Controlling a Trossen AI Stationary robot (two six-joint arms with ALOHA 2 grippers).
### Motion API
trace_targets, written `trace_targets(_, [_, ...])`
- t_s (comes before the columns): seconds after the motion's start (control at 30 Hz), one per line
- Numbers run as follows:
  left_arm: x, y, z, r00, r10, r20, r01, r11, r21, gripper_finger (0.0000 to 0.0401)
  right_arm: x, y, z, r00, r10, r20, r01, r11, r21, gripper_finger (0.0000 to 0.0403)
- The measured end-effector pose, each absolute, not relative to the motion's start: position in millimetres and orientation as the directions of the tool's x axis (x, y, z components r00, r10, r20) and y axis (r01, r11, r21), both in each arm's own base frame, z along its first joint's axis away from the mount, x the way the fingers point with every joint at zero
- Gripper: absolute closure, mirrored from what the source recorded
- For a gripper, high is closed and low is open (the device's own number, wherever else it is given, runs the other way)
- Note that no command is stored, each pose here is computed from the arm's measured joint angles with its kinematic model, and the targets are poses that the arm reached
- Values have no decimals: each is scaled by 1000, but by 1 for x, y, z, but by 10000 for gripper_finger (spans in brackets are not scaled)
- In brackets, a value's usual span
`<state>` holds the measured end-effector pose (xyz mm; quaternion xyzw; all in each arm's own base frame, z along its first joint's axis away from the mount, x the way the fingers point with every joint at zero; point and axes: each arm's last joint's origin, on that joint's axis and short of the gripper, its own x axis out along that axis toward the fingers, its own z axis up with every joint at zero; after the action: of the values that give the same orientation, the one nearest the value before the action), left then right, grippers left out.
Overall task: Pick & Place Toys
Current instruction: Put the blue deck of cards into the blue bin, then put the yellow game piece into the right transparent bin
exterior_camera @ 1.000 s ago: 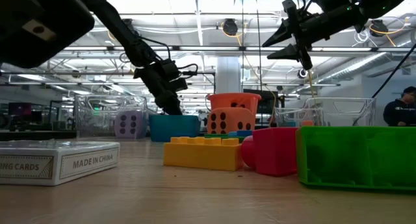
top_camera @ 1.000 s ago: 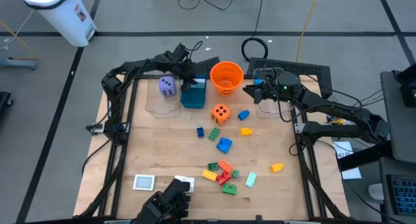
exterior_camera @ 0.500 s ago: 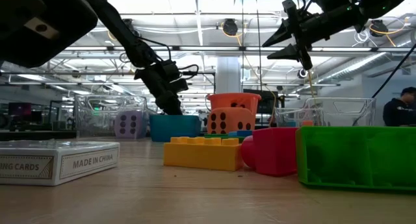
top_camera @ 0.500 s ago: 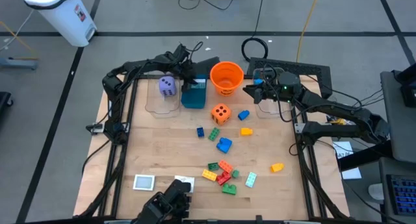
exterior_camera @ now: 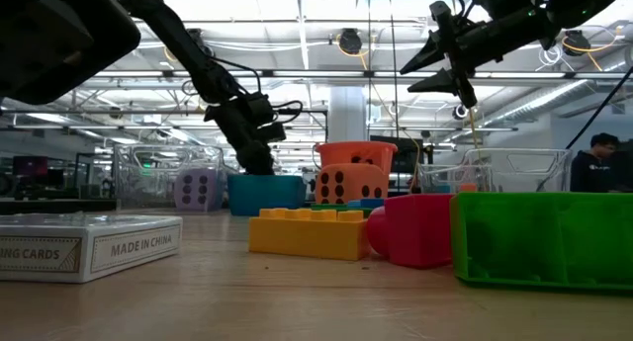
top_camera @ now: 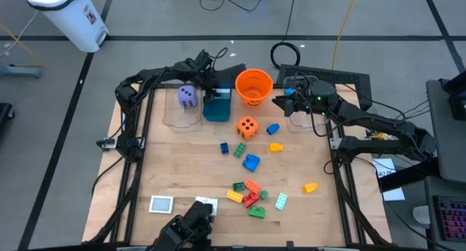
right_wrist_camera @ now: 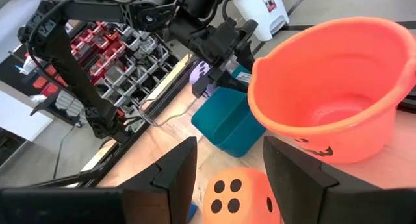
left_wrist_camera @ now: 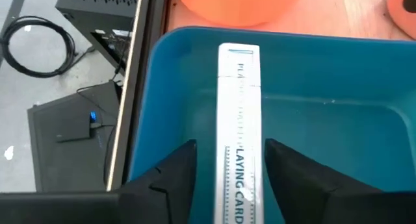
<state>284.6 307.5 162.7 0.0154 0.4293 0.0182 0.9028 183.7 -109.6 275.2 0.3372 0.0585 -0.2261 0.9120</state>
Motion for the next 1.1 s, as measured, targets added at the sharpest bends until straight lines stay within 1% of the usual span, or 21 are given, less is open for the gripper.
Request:
trace_targets(0.13, [284,308,163,620,63,-782,-40,998,49,183,184,-110,275,891,-373,-259,452,671,589,234])
trace_targets(0.27, [284,308,163,619,69,-782,-49,998,49,173,184,-110,275,891,-373,-259,451,671,589,234])
trace_targets(0.7, [286,306,181,644,112,-757,-96,993,65,171,184,-110,276,892,-373,-256,450,675,585,234])
trace_targets(0.93, [289,297,203,675,130,-726,-80,991,104,171,184,-110,276,892,-373,-255,450,677,583,234])
trace_targets(1.1, [287,287,231,710,161,-686,-96,987,132,171,184,-110,277,895,-376,-240,443,687,576,234])
